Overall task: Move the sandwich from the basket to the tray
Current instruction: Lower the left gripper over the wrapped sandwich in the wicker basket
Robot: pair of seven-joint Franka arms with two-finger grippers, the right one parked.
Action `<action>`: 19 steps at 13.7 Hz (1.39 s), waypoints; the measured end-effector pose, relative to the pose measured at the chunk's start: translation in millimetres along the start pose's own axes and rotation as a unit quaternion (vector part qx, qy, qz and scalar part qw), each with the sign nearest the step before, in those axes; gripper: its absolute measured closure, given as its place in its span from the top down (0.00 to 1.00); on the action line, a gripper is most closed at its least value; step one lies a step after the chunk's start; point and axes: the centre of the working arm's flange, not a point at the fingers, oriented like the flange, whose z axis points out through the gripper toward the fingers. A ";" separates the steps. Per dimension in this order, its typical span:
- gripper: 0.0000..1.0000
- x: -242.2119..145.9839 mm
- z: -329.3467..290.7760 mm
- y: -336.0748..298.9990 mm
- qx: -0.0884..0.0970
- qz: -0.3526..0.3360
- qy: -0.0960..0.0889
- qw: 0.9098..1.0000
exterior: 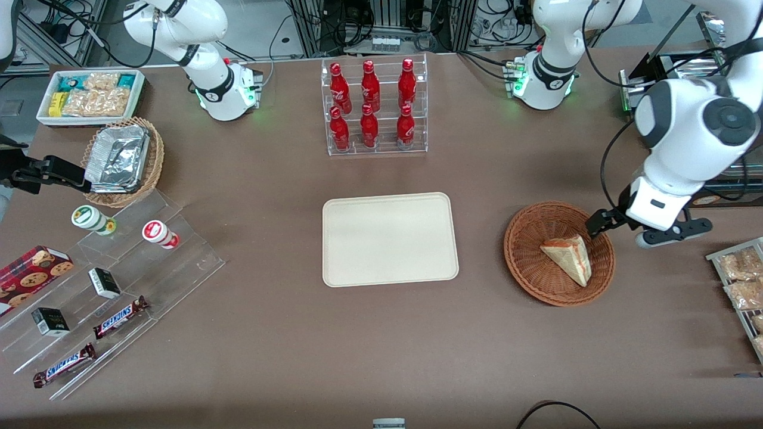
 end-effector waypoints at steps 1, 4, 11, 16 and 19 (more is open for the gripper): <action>1.00 -7.9 12.8 -1.9 -0.001 -0.024 0.000 1.000; 1.00 -24.0 37.5 -4.9 -0.004 -0.093 0.003 0.996; 1.00 -39.9 90.4 3.6 -0.017 -0.233 0.010 0.972; 1.00 -43.9 131.5 3.9 -0.017 -0.243 0.003 0.970; 1.00 -45.3 145.1 3.5 -0.016 -0.245 0.000 0.969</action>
